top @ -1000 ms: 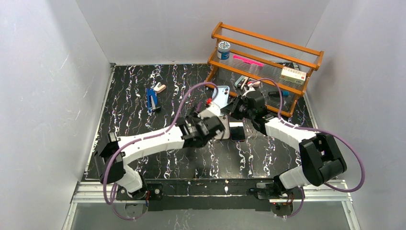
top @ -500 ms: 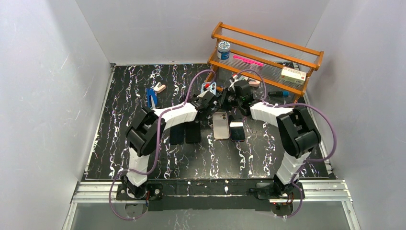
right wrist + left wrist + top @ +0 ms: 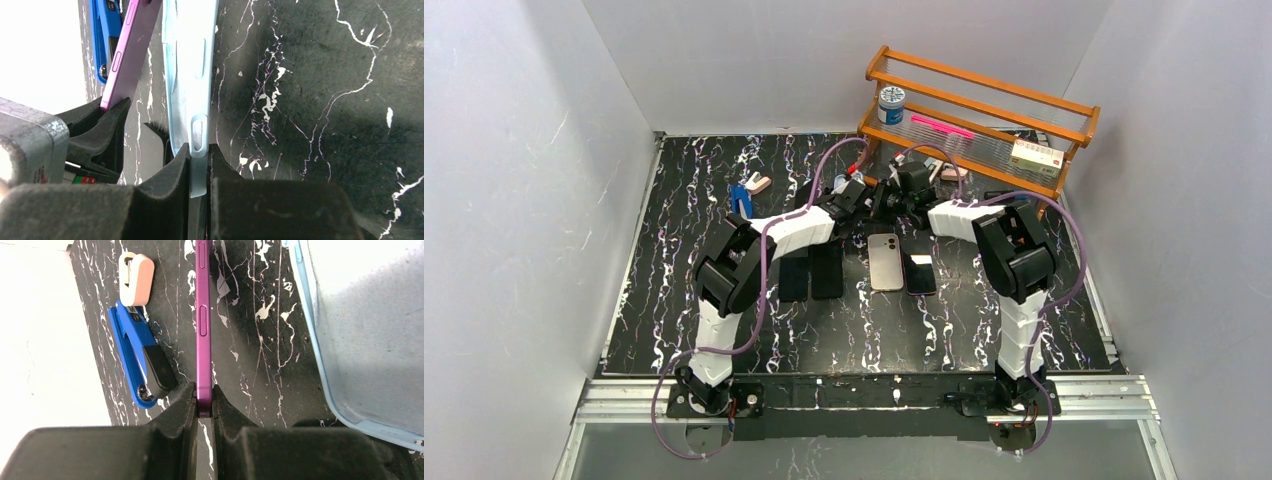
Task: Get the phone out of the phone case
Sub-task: Place the phone at the center of the board.
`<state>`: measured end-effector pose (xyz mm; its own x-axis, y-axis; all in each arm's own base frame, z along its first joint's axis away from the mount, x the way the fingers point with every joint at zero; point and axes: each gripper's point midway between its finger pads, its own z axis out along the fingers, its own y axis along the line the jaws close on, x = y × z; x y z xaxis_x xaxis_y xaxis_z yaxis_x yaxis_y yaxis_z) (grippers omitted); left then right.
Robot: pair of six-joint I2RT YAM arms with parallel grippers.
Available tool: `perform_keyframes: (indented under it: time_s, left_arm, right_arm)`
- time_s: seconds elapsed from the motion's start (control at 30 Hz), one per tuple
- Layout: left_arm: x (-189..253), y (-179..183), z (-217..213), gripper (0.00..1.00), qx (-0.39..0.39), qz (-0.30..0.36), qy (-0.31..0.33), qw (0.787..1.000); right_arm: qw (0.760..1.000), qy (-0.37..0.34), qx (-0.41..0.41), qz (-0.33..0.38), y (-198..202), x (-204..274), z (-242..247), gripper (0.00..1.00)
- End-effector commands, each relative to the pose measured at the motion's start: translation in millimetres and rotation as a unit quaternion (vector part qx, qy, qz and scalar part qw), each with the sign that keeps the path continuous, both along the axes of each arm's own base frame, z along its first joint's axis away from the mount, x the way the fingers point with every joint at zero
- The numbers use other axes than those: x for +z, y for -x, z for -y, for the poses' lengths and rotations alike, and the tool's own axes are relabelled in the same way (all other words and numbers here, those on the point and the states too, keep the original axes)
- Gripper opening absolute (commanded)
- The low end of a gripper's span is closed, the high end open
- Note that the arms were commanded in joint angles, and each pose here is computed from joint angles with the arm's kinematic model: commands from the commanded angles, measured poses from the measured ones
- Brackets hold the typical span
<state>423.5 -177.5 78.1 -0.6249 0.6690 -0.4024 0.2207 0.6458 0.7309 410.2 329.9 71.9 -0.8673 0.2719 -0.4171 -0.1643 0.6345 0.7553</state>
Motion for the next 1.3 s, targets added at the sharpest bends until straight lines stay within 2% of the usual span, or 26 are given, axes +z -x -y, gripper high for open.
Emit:
perform_keyframes:
  time_s: [0.0,0.4,0.7,0.77,1.03,1.27]
  left_arm:
    - [-16.9,11.5,-5.3,0.04,0.008,-0.021,0.002,1.0]
    - [-24.0,19.0,-11.1,0.25,0.02,-0.027,0.001,0.999]
    - [-15.8,20.3,-0.5,0.41,0.02,-0.028,0.049,0.998]
    - [-14.0,20.5,-0.2,0.49,0.023,-0.027,0.056,0.998]
    - [1.5,17.4,8.6,0.74,0.044,-0.024,0.161,0.986]
    - [9.5,12.2,20.0,0.83,0.062,-0.033,0.263,0.962]
  right_arm:
    - [0.999,-0.028,0.016,0.024,-11.3,20.1,-15.7,0.01]
    - [0.999,-0.02,0.028,0.011,-14.9,2.7,-24.2,0.01]
    - [0.999,-0.014,0.044,-0.001,-11.5,-5.1,-30.4,0.05]
    - [0.999,-0.012,0.043,-0.003,-11.3,-7.4,-29.9,0.05]
    - [0.998,-0.009,0.051,-0.017,-7.7,-12.8,-32.5,0.06]
    - [0.998,-0.002,0.061,-0.033,-1.2,-14.1,-35.4,0.1]
